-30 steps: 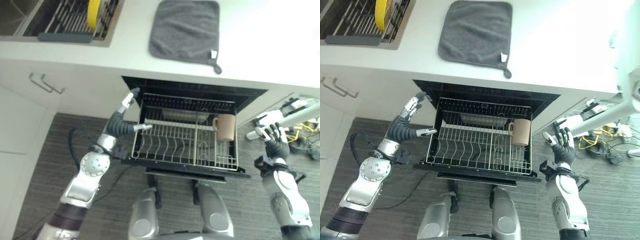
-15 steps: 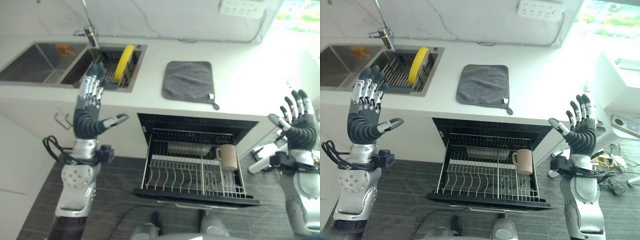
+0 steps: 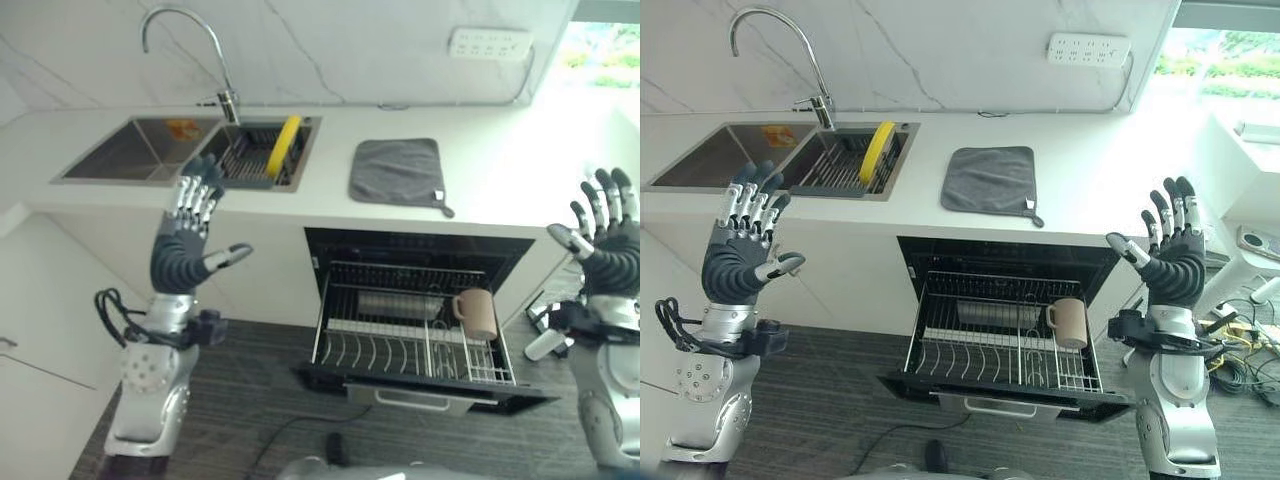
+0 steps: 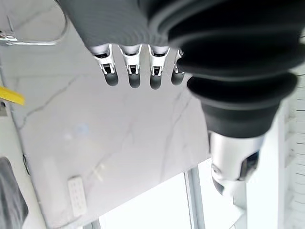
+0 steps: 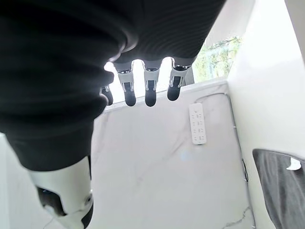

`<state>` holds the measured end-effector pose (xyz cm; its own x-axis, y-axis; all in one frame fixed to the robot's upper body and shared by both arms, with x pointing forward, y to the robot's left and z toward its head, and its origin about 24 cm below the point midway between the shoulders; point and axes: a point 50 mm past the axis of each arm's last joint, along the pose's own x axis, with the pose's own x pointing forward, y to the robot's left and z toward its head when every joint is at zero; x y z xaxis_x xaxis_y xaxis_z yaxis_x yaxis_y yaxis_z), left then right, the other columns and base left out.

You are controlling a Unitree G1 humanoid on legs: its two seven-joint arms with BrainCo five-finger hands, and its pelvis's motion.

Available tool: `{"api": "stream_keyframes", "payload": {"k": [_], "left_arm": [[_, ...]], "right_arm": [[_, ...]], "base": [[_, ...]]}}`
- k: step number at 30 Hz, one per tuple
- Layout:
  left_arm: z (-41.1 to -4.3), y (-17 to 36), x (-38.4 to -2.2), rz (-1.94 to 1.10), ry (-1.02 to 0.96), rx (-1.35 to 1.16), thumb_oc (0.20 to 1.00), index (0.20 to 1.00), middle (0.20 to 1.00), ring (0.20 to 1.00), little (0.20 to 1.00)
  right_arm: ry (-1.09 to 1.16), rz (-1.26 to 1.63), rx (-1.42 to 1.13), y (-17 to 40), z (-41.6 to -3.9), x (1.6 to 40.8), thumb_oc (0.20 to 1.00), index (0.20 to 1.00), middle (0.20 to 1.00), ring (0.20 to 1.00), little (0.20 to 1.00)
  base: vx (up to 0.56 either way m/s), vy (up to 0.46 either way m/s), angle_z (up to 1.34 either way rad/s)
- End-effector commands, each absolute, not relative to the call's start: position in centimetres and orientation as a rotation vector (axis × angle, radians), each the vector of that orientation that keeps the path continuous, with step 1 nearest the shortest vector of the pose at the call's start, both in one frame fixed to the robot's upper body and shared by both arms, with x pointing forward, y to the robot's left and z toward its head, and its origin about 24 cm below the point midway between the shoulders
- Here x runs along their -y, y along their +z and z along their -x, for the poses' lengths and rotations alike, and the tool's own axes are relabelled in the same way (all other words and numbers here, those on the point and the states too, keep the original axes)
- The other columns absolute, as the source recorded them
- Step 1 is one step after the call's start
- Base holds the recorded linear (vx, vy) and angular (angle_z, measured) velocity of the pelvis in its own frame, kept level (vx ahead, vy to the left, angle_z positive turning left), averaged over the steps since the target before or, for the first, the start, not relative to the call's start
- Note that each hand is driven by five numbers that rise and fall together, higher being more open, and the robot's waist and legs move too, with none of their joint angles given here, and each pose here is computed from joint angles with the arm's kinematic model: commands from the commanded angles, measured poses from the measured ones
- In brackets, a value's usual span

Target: Place the dishes in the dishwasher.

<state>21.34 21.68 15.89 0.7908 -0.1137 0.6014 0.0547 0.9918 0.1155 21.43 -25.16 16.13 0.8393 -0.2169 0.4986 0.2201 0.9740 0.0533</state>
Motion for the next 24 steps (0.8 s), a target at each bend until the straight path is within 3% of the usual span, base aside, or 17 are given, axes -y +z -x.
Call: {"api": "stream_keyframes", "payload": {"k": [1,8,16,24], "left_arm": [[-21.4,18.7,-22.0,-0.019,-0.104,0.781,1.0,1.0,1.0,1.0,1.0],[-21.4,18.5,-21.6,-0.024,-0.105,0.806,1.0,1.0,1.0,1.0,1.0],[-22.1,18.5,-21.0,0.009,-0.195,0.746,1.0,1.0,1.0,1.0,1.0],[-22.6,18.6,-20.7,0.006,-0.229,0.707,1.0,1.0,1.0,1.0,1.0]], "right_arm": [[-0.215,0.029,0.661,18.7,-21.4,25.6,1.0,1.0,1.0,1.0,1.0],[-0.198,0.081,0.699,20.2,-20.9,27.2,1.0,1.0,1.0,1.0,1.0],[-0.2,0.029,0.702,19.6,-20.9,25.8,1.0,1.0,1.0,1.0,1.0],[-0.203,0.071,0.645,19.2,-21.3,25.5,1.0,1.0,1.0,1.0,1.0]], "base": [[-0.04,0.292,0.0],[0.02,0.551,-0.13],[0.03,0.565,0.0],[0.05,0.336,-0.09]]}}
